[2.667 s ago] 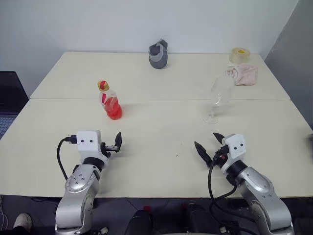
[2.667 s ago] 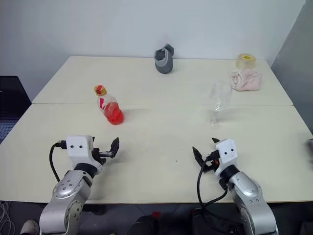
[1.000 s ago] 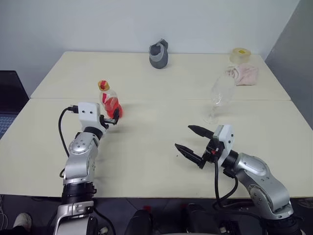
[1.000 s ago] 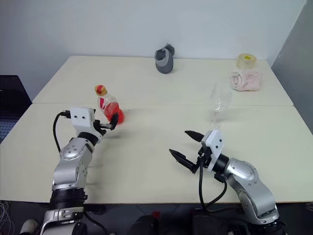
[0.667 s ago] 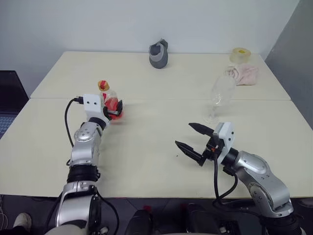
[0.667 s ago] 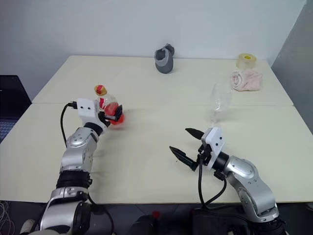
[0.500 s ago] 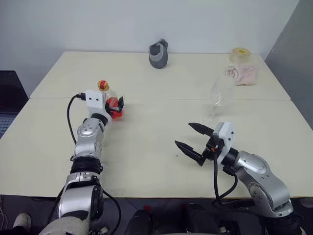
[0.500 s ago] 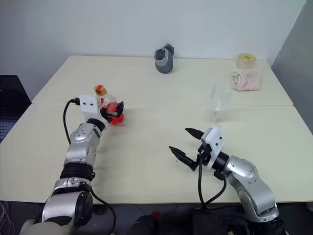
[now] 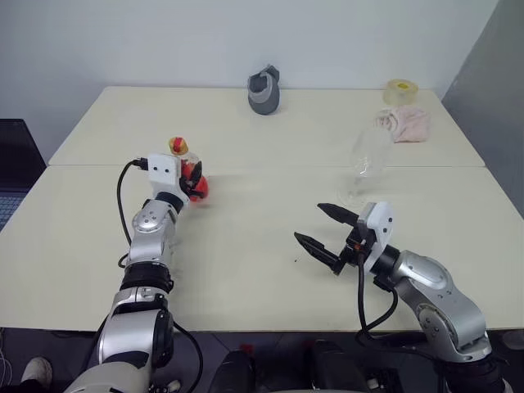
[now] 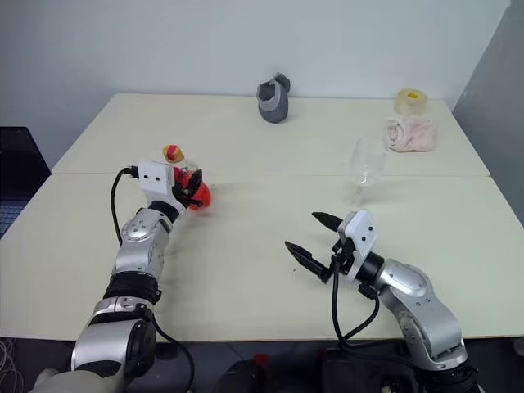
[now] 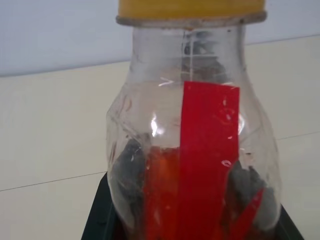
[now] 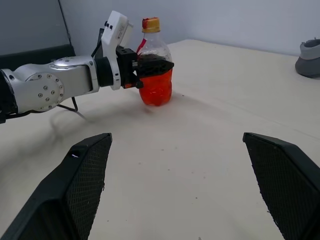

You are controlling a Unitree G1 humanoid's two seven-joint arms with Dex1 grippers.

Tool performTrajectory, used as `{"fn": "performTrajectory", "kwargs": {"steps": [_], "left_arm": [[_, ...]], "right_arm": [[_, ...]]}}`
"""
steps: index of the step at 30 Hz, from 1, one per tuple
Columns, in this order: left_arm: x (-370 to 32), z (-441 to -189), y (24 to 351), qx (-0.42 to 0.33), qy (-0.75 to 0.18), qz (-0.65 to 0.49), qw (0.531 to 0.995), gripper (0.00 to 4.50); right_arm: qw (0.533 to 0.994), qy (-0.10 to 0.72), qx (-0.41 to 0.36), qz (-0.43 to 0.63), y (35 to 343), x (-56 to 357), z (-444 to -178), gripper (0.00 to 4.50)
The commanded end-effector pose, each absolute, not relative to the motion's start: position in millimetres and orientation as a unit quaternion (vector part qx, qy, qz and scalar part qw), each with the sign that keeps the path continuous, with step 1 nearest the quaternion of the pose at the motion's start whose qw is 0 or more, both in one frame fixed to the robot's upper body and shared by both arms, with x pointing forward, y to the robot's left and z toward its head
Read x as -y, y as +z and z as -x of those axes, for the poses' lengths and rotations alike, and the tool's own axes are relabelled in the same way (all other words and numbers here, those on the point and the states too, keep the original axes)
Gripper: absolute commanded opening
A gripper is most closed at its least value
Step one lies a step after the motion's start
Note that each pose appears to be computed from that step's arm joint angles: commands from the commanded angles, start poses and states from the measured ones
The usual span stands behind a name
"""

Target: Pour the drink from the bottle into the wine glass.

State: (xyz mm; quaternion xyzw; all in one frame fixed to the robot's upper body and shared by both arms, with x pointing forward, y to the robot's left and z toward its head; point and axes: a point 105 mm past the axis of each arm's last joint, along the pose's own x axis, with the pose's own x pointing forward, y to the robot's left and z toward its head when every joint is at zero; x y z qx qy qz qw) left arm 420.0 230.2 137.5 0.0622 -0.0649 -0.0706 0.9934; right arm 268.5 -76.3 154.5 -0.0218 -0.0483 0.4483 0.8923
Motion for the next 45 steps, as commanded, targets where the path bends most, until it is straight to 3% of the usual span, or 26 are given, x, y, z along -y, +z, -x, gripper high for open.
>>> {"fn": "performTrajectory", "kwargs": {"steps": [1, 5, 11, 23, 32, 41, 44, 45], "left_arm": [[-216, -415, 152, 0.083, -0.108, -0.072, 0.988, 1.31], [-174, -401, 159, 0.081, -0.206, -0.090, 0.971, 1.31], [-129, -396, 159, 0.070, -0.293, -0.118, 0.946, 1.31], [-64, -381, 163, 0.102, -0.399, -0.140, 0.900, 1.31], [-55, -371, 165, 0.107, -0.425, -0.124, 0.890, 1.31], [-53, -370, 168, 0.110, -0.427, -0.119, 0.890, 1.31], [-54, -371, 170, 0.112, -0.424, -0.117, 0.891, 1.31], [-54, -372, 171, 0.113, -0.422, -0.116, 0.892, 1.31]], "right_arm": [[0.891, 0.446, 0.083, 0.000, 184, 71, -276, 4.50], [0.886, 0.455, 0.090, -0.012, 217, 56, -298, 4.50], [0.855, 0.506, 0.113, -0.020, 252, 28, -308, 4.50], [0.860, 0.505, 0.077, -0.006, 247, 3, -335, 4.50], [0.881, 0.468, 0.074, 0.005, 244, 15, -358, 4.50], [0.880, 0.469, 0.067, 0.012, 239, 18, -360, 4.50], [0.879, 0.472, 0.069, 0.010, 239, 19, -360, 3.91], [0.878, 0.473, 0.070, 0.011, 239, 19, -359, 3.50]]}}
